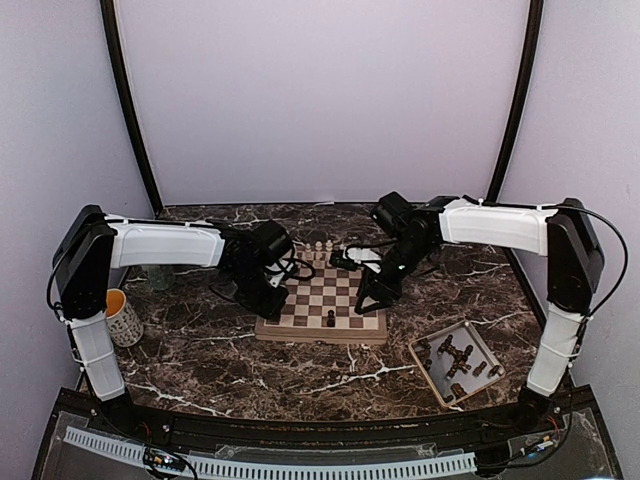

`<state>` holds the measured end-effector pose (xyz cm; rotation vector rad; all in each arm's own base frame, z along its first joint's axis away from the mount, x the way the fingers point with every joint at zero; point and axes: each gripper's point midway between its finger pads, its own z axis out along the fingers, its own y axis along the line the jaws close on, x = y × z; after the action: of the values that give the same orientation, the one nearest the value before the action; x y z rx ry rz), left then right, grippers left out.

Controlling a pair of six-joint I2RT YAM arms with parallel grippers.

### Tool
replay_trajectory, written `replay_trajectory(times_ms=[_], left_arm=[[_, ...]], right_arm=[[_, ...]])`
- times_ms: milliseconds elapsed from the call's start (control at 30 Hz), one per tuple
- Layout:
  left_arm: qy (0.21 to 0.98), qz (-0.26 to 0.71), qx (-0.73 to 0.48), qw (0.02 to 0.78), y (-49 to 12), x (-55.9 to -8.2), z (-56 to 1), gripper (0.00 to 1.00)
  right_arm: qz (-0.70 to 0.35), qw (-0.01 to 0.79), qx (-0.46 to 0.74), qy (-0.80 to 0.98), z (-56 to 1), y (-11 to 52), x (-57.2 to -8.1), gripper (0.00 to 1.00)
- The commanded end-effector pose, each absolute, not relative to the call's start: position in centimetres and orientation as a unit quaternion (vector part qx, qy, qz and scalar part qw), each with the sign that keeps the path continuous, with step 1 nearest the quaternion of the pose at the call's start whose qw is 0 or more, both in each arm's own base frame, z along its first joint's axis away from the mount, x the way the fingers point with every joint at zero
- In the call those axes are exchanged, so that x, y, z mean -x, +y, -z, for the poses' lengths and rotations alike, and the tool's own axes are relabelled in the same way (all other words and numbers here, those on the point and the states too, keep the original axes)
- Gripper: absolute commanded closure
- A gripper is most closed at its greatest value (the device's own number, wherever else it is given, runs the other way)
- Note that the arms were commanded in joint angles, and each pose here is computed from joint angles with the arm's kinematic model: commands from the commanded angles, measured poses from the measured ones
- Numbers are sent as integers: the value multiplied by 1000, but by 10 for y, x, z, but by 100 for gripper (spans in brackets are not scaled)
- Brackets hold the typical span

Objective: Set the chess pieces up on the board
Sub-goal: Move the pawn to h7.

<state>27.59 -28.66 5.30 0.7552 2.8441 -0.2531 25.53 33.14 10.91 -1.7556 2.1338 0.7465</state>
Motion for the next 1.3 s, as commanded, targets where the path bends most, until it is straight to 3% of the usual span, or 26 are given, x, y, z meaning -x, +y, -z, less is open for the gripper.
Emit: replay_trajectory(times_ms=[0, 1000, 1133, 1267], left_arm=[[959, 64, -251, 113, -280, -290, -60, 93], [967, 57, -217, 121, -276, -305, -55, 88], [967, 57, -212, 127, -275, -306, -59, 83], [967, 64, -206, 138, -276, -308, -70, 72]], right_arm=[[-252, 141, 616, 733, -111, 336, -256, 50], [-249, 127, 624, 730, -103, 337, -251, 49], [-249, 124, 624, 730, -101, 340, -252, 49], [-251, 120, 621, 733, -99, 344, -255, 49]])
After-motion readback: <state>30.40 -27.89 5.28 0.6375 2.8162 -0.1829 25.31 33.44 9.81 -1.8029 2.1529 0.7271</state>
